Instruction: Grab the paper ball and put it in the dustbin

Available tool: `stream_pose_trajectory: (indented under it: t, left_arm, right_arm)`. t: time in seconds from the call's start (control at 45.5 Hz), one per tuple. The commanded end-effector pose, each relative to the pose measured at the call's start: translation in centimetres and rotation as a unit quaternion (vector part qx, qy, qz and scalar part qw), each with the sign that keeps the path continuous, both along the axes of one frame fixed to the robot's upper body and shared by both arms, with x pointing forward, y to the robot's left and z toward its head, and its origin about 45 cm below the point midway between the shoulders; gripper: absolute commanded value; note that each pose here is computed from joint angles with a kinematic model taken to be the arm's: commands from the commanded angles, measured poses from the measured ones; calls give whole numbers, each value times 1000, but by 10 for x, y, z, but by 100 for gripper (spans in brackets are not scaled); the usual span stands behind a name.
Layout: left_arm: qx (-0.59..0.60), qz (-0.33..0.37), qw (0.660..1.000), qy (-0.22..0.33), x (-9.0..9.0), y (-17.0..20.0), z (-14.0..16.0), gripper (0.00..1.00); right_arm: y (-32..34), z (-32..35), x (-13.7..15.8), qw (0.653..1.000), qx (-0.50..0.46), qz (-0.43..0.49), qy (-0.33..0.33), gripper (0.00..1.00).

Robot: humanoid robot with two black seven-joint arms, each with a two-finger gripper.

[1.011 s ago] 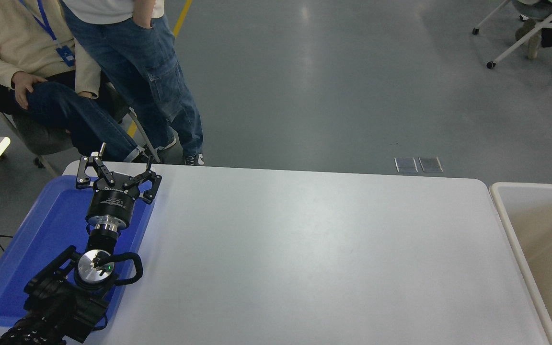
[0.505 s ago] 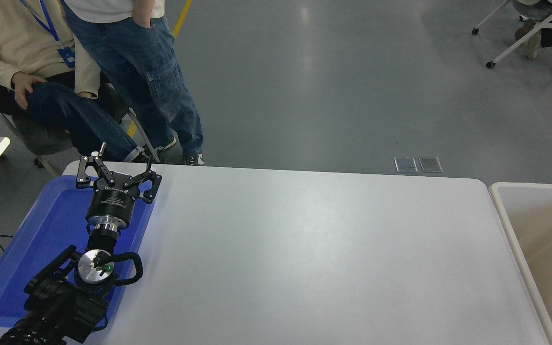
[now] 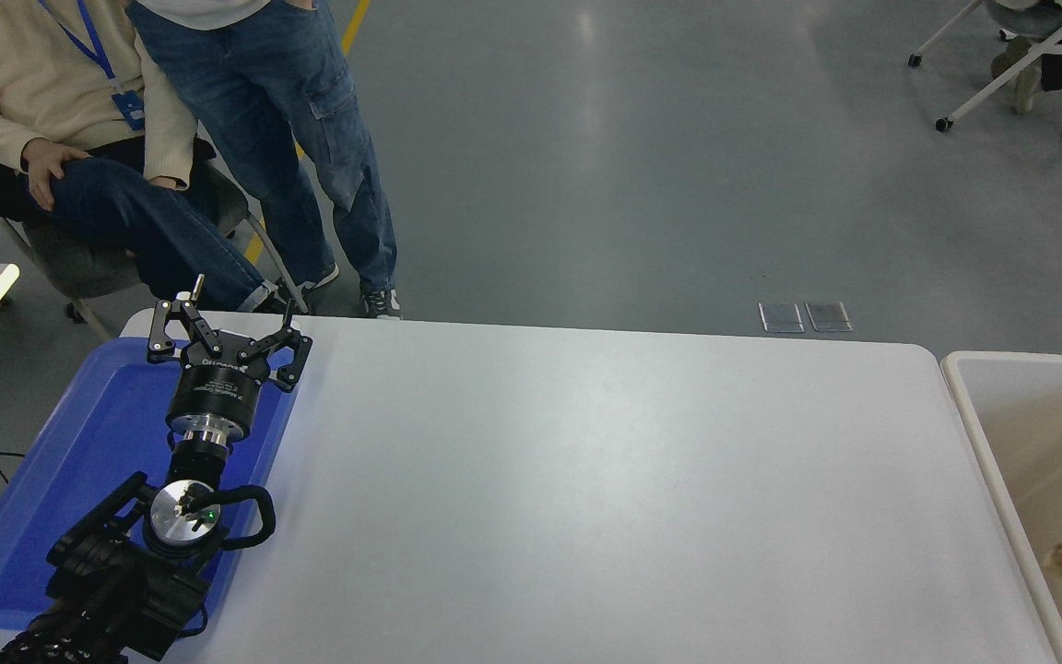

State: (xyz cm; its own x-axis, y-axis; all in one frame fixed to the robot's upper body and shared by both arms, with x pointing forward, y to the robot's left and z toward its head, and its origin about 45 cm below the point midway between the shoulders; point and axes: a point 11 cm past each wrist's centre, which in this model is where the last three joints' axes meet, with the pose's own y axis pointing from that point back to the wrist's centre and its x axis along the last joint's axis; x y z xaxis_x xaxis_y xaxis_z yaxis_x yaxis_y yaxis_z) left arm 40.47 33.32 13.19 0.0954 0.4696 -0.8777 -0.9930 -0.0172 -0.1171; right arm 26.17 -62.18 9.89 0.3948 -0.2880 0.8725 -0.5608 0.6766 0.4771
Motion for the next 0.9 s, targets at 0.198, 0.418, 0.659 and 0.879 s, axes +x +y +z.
stream_pose_trajectory:
  t: [0.198, 0.418, 0.659, 0.879]
  left_arm:
    - [0, 0, 1000, 0, 0, 0, 0, 100]
    - [0, -1, 1000, 1, 0, -1, 0, 100]
    - [0, -1, 1000, 1, 0, -1, 0, 100]
    - [0, -1, 1000, 1, 0, -1, 0, 100]
  right_arm:
    - [7, 7, 16, 996, 55, -38, -65, 100]
    - [18, 4, 23, 980, 127, -82, -127, 100]
    - [23, 22, 39, 933, 228, -143, -237, 100]
    - [32, 49, 65, 877, 308, -166, -330, 100]
